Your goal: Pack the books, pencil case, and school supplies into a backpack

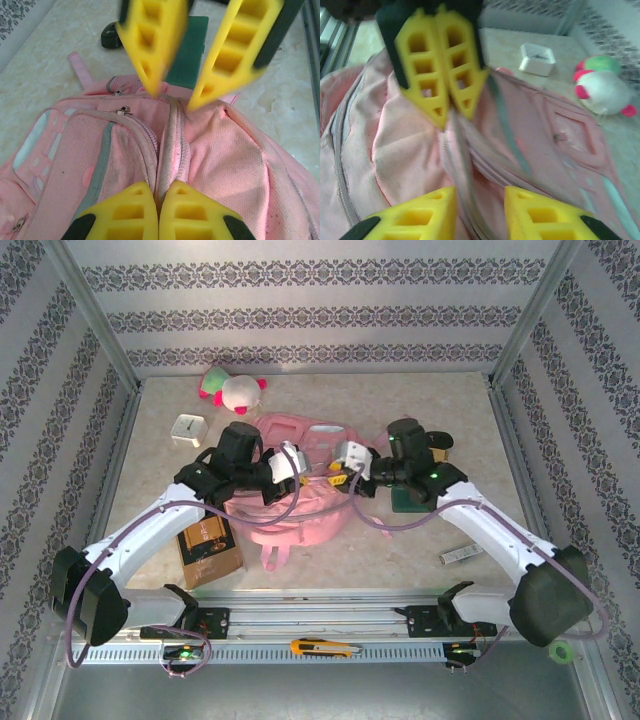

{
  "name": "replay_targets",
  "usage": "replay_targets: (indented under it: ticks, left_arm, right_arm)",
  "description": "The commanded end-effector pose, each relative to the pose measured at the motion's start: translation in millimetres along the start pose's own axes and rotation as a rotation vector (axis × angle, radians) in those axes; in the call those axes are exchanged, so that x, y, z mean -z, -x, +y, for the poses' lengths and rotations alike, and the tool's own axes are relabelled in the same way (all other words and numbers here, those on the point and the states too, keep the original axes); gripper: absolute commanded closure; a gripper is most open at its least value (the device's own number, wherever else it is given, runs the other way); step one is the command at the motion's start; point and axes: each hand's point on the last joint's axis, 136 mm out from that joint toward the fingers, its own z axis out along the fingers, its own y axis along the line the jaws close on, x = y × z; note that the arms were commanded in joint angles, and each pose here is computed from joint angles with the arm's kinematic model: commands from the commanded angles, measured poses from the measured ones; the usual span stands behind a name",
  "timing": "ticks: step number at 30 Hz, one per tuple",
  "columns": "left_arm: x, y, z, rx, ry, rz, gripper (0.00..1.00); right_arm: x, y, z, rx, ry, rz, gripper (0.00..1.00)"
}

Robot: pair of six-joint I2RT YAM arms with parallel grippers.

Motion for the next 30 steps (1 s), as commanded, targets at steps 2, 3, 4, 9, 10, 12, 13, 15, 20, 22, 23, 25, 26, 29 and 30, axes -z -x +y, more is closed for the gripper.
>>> replay_targets:
  ticks: [2, 3, 4, 9, 10, 12, 13, 15, 20, 22, 23, 25, 26, 29, 30]
  left_arm:
    - [26.9, 25.1, 20.5, 0.029, 0.056, -0.164, 1.0]
    - [30.8, 27.6, 22.5, 0.041, 0.06, -0.193, 1.0]
    - [34.7, 31.0, 24.8, 0.049, 0.063, -0.223, 1.0]
    - [52.7, 44.2, 36.4, 0.057, 0.065, -0.297, 1.0]
    - [56.5, 46.4, 38.4, 0.056, 0.062, -0.309, 1.0]
    - [64.4, 52.6, 40.1, 0.05, 0.043, -0.338, 1.0]
    - [69.1, 54.7, 42.1, 0.049, 0.039, -0.351, 1.0]
    - [76.7, 59.8, 42.1, 0.044, 0.019, -0.377, 1.0]
    - [88.2, 66.4, 40.0, 0.023, 0.003, -0.405, 1.0]
    - [90.2, 67.1, 39.1, 0.021, 0.0, -0.409, 1.0]
    - [90.4, 67.2, 38.3, 0.02, -0.004, -0.411, 1.0]
    - [90.2, 67.4, 37.4, 0.019, -0.013, -0.414, 1.0]
    - [90.5, 68.1, 37.2, 0.019, -0.017, -0.417, 1.0]
    - [91.1, 69.9, 35.8, 0.019, -0.029, -0.427, 1.0]
    - [91.7, 70.8, 35.7, 0.018, -0.029, -0.431, 1.0]
  right_arm:
    - [39.0, -7.7, -20.7, -0.156, -0.088, -0.077, 0.6]
    - [44.8, -18.9, -25.4, -0.204, -0.11, -0.071, 0.58]
    - [51.6, -34.0, -30.7, -0.267, -0.141, -0.058, 0.58]
    - [60.2, -79.8, -27.9, -0.443, -0.203, -0.008, 0.55]
    - [58.0, -85.8, -24.7, -0.459, -0.197, -0.006, 0.54]
    - [54.2, -95.6, -21.7, -0.475, -0.191, 0.006, 0.53]
    - [52.1, -101.9, -22.1, -0.478, -0.195, 0.02, 0.53]
    - [47.7, -114.9, -26.1, -0.483, -0.21, 0.053, 0.53]
    - [31.1, -123.5, -44.3, -0.459, -0.229, 0.054, 0.53]
    - [20.0, -121.1, -45.6, -0.414, -0.2, 0.073, 0.53]
    - [14.2, -119.9, -47.0, -0.392, -0.189, 0.083, 0.53]
    - [6.5, -116.3, -51.3, -0.362, -0.177, 0.092, 0.53]
    - [4.2, -113.9, -55.5, -0.355, -0.176, 0.087, 0.53]
    - [-3.5, -108.4, -67.1, -0.362, -0.166, 0.059, 0.51]
    - [-6.1, -108.6, -70.6, -0.369, -0.164, 0.061, 0.51]
